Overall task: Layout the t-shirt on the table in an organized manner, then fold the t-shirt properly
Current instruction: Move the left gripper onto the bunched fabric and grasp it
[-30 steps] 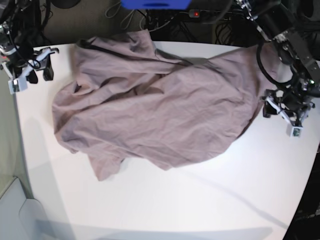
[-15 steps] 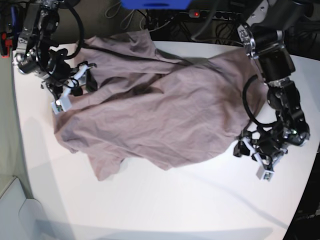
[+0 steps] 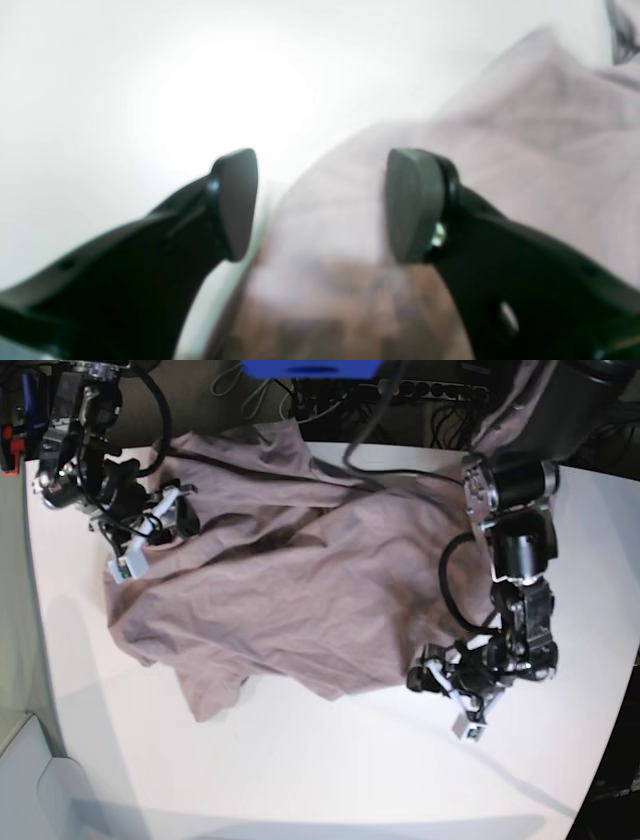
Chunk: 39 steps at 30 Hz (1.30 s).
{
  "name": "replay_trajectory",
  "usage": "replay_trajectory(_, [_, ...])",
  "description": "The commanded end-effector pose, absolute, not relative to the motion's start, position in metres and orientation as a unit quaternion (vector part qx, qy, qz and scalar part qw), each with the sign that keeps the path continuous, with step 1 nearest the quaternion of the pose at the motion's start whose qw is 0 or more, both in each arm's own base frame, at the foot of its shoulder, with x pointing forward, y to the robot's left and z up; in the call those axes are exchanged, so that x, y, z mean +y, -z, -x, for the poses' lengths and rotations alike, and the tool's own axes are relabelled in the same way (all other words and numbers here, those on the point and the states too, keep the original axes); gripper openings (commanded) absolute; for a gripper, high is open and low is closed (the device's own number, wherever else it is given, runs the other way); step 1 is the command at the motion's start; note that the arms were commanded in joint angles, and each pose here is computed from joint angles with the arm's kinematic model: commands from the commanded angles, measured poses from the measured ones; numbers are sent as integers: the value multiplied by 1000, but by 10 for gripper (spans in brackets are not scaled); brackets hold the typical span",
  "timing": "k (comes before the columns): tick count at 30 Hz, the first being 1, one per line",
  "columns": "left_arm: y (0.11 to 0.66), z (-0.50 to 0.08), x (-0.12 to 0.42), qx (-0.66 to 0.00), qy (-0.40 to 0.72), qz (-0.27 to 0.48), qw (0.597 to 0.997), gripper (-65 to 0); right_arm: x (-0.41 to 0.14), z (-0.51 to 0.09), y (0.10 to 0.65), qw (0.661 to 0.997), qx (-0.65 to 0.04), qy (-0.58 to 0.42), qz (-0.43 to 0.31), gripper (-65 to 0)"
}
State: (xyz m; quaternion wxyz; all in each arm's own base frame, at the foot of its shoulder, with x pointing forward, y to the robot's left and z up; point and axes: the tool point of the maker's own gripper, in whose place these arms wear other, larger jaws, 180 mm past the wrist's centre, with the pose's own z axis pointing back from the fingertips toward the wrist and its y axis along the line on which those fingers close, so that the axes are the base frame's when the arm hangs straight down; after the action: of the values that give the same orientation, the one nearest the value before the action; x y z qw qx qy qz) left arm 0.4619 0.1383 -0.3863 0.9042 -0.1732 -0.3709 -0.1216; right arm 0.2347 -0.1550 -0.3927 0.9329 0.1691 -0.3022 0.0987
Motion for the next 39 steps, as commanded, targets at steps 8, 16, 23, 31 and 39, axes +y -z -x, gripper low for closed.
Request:
replay_trajectory(8, [381, -470, 105, -373, 192, 174, 891, -260, -155, -242, 382, 925, -324, -103, -172, -337])
replay_trajectory(16, [390, -463, 105, -363, 194, 175, 894, -369, -155, -242, 382, 925, -324, -102, -172, -337])
replay_trajectory(23, [397, -456, 115, -356, 189, 168, 900, -624, -154, -242, 382, 925, -324, -103, -172, -337])
replay_trajectory(31, [374, -457, 146, -380, 158, 142, 900, -646, -154, -242, 382, 925, -324, -103, -172, -337])
replay_trajectory(39, [296, -448, 115, -468, 188, 101, 858, -646, -153, -244, 381, 924, -326, -103, -173, -337])
